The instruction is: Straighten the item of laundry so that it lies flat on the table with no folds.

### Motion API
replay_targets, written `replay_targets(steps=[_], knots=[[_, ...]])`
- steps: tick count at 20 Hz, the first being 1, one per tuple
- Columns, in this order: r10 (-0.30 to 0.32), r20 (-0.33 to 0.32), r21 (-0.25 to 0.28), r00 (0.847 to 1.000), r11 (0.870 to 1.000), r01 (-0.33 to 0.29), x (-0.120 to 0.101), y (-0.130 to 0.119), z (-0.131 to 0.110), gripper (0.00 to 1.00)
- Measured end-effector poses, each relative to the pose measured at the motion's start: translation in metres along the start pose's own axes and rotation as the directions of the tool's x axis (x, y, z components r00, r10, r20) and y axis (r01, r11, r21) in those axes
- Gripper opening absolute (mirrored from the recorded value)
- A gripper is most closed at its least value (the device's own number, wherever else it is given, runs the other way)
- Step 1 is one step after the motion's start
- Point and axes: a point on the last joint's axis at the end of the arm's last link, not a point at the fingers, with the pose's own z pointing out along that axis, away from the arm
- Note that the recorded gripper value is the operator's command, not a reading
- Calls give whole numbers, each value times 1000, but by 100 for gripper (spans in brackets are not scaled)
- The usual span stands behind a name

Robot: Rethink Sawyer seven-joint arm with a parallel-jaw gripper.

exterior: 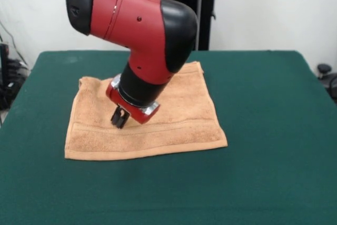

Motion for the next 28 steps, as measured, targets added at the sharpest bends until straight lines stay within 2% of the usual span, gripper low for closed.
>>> replay_targets(steps=[2,3,5,7,11,13,19,28], knots=[[39,-15,-57,999,998,-40,-6,-10,0,0],[48,-18,-69,999,996,-49,-8,-13,0,0],[111,-21,-145,994,983,-113,-22,-33,3,0],[157,-12,-190,987,969,-157,-33,-52,6,0],[212,17,-237,977,950,-202,-47,-82,9,0],[220,42,-245,975,948,-203,-49,-100,9,0],[193,53,-240,980,955,-175,-39,-106,4,0],[162,43,-272,986,952,-144,-29,-81,-1,0]])
